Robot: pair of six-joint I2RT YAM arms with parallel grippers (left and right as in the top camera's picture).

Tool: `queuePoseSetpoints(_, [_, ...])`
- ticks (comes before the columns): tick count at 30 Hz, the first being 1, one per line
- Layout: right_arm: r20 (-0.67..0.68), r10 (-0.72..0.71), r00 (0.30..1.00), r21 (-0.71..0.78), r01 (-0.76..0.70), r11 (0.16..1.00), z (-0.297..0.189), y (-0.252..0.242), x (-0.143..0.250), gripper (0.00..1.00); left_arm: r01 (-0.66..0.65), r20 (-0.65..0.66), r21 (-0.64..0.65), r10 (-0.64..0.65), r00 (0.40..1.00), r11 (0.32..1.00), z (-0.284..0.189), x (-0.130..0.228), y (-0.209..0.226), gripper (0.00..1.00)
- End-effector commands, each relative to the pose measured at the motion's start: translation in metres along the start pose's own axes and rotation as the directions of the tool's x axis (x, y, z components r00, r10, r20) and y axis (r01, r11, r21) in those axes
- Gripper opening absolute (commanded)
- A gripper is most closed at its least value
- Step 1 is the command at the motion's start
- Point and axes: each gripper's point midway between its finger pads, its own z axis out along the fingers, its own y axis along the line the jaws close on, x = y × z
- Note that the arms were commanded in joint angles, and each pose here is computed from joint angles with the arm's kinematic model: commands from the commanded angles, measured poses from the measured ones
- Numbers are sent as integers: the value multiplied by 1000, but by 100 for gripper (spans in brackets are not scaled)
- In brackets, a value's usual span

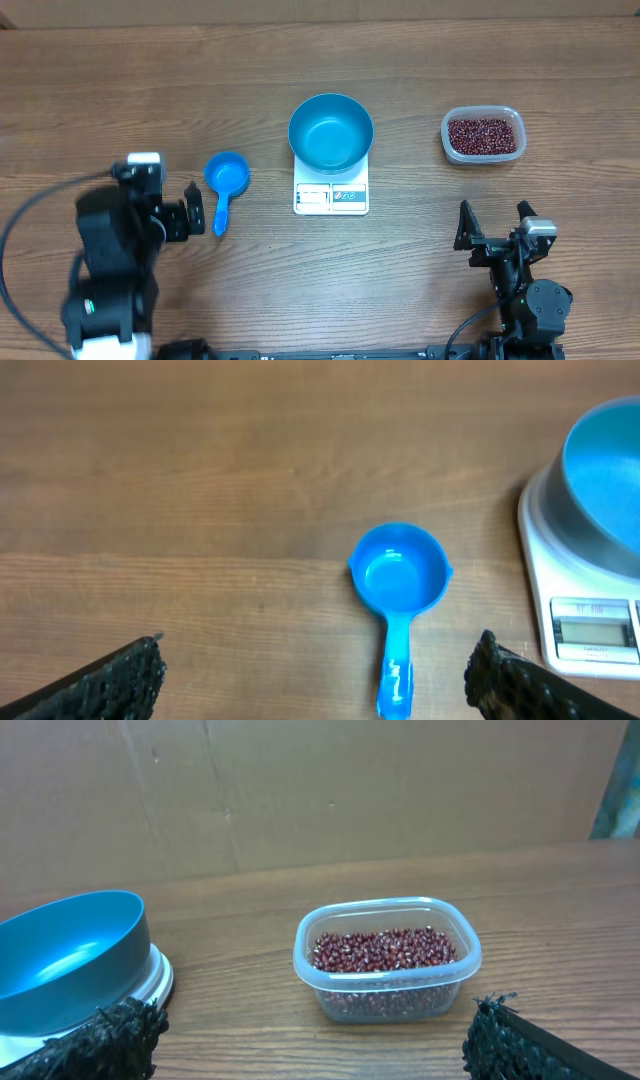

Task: Scoop item into bowl and weigh 150g on scale
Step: 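Move the left gripper over the blue scoop's handle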

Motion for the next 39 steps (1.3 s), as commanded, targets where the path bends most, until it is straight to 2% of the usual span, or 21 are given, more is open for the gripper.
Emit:
queuePoseSetpoints(1, [15, -2, 1000, 10, 2, 1000, -1, -2, -4, 100, -35, -75, 17, 36, 996, 999, 6, -21, 1, 100])
queuePoseSetpoints(9, [15, -2, 1000, 10, 2, 1000, -1, -2, -4, 100, -56, -374, 99, 90, 923, 993, 40, -10, -4, 100])
queuePoseSetpoints(12, [15, -3, 1000, 10, 3, 1000, -1, -2, -4, 100, -73, -455, 161, 139, 880, 984, 55, 4, -10, 100])
queuePoseSetpoints(16, [15, -3, 1000, 10, 3, 1000, -1, -2, -4, 100, -54, -542, 175, 142, 828, 983, 75, 23, -11, 99])
queuePoseSetpoints(23, [16, -2, 1000, 10, 2, 1000, -1, -2, -4, 100, -36, -613, 187, 145, 777, 982, 100, 43, -13, 100])
queuePoseSetpoints(29, [16, -2, 1000, 10, 2, 1000, -1, -2, -4, 100, -27, -624, 194, 145, 768, 981, 112, 47, -14, 99])
queuePoseSetpoints(32, [16, -2, 1000, 10, 2, 1000, -1, -2, -4, 100, -25, -624, 197, 145, 768, 980, 116, 48, -15, 95])
queuePoseSetpoints(34, [16, -2, 1000, 10, 2, 1000, -1, -2, -4, 100, -18, -627, 192, 137, 767, 981, 120, 49, -15, 100])
queuePoseSetpoints(39, [15, -2, 1000, 10, 2, 1000, -1, -2, -4, 100, -10, -645, 192, 134, 752, 981, 129, 55, -15, 100])
